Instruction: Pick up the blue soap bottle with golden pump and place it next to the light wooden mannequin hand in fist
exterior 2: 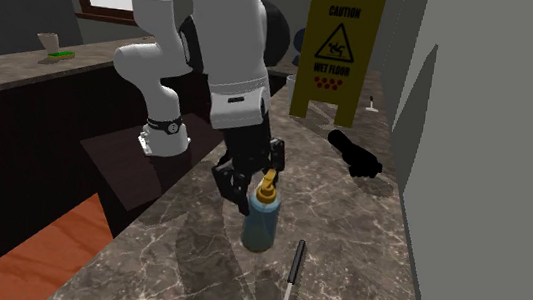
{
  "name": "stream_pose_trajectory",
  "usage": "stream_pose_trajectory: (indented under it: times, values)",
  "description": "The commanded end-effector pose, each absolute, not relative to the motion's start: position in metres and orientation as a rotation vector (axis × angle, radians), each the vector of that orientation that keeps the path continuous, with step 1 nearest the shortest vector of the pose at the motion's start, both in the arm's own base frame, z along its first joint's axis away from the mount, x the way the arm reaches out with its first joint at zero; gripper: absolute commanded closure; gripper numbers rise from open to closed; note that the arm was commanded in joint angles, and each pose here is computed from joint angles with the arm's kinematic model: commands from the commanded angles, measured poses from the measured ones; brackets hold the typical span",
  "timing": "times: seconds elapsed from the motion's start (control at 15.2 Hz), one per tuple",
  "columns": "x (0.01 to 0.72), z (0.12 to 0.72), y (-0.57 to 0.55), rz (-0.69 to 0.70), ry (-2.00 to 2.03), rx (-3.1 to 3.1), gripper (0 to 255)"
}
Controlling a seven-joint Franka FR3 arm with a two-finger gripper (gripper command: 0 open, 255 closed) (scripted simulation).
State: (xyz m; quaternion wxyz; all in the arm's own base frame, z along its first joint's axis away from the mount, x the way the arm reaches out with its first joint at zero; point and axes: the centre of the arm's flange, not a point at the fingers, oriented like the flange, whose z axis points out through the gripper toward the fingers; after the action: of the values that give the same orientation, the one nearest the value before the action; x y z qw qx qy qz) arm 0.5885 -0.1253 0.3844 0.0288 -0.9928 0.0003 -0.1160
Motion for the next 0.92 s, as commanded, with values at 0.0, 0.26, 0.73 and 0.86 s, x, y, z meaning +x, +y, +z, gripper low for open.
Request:
stream_pose_trajectory:
  times: [0.0,0.26,0.73,0.86]
  values:
    - [0.589,0.396,-0.125,-0.357,0.001,-3.063,255]
    - [0.589,0.417,-0.125,-0.357,0.001,-3.063,255]
    - [0.589,0.454,-0.125,-0.357,0.001,-3.063,255]
    - [0.589,0.464,-0.125,-0.357,0.001,-3.063,255]
